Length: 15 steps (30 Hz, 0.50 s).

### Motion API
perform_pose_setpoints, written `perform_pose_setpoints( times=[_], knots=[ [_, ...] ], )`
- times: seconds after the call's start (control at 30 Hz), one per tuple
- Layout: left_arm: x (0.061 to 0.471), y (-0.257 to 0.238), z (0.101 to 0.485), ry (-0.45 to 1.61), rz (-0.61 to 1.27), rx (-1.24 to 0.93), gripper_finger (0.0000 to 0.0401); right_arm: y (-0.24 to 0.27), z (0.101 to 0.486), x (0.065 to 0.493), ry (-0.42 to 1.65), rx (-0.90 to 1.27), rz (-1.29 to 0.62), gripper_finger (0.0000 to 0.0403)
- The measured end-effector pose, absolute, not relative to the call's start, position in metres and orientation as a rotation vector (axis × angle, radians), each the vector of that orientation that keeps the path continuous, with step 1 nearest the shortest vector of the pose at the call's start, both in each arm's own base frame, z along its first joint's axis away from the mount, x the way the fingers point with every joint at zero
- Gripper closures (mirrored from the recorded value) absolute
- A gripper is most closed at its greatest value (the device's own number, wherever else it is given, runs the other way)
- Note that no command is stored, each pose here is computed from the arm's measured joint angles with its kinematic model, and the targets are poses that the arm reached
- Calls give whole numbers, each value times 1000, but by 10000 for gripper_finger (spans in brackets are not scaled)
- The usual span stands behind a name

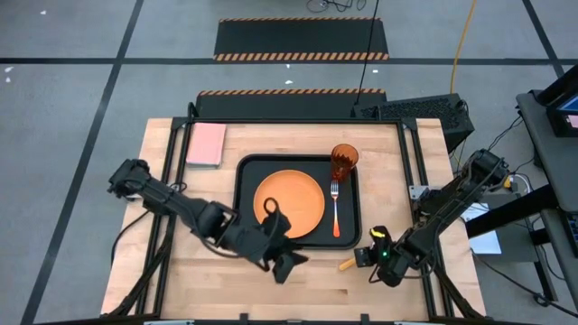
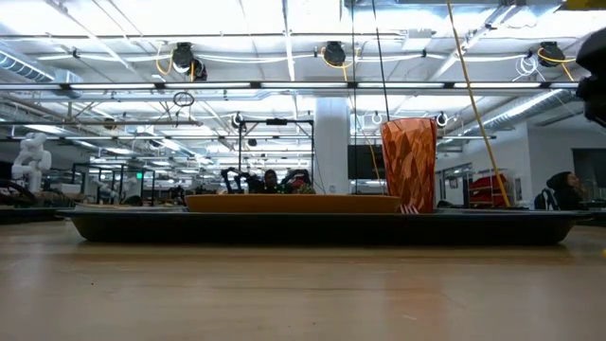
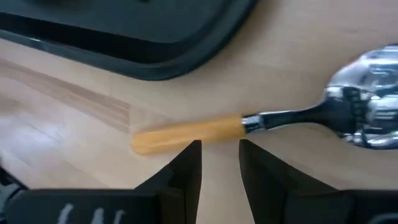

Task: Pick and place plate/cup/fork/spoon on tray
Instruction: Put the light orange spoon on the black tray to the right of the orange fork

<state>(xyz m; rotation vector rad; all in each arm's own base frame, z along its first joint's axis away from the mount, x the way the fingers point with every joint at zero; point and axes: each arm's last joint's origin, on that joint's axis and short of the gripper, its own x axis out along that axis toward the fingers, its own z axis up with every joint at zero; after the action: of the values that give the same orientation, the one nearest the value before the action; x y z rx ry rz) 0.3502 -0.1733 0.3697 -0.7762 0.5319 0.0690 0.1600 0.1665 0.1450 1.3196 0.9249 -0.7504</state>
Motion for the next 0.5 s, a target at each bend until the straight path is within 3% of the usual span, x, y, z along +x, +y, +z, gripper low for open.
perform_pose_setpoints(
  times=[0.5],
  knots=[
    [350, -175, 373, 591, -92, -674, 190, 157, 141, 161, 1020, 1326, -844, 303]
  ],
)
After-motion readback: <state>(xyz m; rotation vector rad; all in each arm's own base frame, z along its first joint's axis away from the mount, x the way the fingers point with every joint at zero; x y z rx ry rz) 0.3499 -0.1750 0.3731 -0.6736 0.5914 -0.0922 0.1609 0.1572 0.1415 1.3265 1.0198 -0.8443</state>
